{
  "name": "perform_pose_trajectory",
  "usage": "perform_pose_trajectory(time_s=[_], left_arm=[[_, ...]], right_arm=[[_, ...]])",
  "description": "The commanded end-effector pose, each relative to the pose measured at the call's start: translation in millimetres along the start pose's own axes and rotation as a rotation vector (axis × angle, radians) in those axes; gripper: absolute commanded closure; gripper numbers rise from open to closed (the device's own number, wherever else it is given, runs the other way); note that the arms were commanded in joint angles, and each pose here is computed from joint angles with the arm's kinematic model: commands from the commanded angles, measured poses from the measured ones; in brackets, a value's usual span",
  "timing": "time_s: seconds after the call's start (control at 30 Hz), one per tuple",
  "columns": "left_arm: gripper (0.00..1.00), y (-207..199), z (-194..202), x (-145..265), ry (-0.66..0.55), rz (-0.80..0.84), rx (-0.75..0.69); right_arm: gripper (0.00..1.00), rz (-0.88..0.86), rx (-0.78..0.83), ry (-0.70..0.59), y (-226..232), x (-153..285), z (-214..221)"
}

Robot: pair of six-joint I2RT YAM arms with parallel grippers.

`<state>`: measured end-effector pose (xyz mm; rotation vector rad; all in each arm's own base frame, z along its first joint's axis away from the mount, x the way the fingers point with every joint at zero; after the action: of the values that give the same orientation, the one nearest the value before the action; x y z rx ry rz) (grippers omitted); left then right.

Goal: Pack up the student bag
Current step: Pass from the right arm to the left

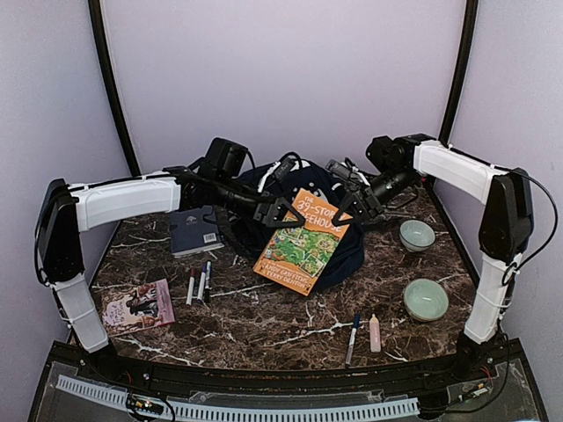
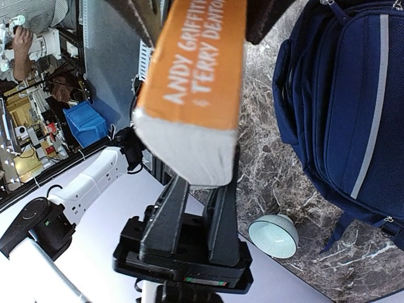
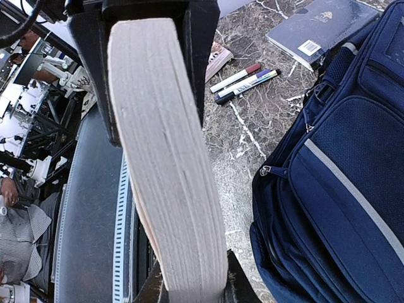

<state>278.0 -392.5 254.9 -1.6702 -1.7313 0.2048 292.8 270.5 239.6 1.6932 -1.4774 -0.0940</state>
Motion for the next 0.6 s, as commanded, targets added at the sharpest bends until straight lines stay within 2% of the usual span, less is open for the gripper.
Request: perform_pose_trajectory(time_s=[0.0,0.1,0.27,0.3,0.4,0.47,0.57], left_arm=[[0.58,-14,11,-9,0.038,0.093,0.011],[0.64,-14,15,-13,0.048,0.107,0.02],[0.87,-17,13,-17,0.034,0.142,0.031],[0.9,-18,12,-17,0.023,0.148,0.03],[0.95,-21,3,-14,-0.019,0.147,0.024],[0.99,-22,-7,-11,-0.064,0.125,0.02],[1.0,-25,-26,-4,-0.161,0.097,0.009]], right_arm=[[1.0,-0.004,0.089,-0.071,20,17,-32],[1.0,-0.023,0.101,-0.081,25,20,-39],[1.0,-0.013,0.122,-0.105,30,24,-48],[0.96,-0.006,0.119,-0.112,29,25,-49],[0.67,0.037,0.11,-0.144,28,29,-54],[0.52,0.092,0.119,-0.202,27,38,-62],[0.32,0.171,0.102,-0.349,26,62,-73]])
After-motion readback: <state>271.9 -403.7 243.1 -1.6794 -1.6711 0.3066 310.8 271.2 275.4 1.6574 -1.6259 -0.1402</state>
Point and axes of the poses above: each gripper's point midway between its finger pads, its own x axis back along the fingers, its own y axis along the line the jaws close on, z = x × y, the point moved 3 cm from there along x, back along the fingers, and after that the axes turned 6 degrees about -x, right-handed, at the moved point
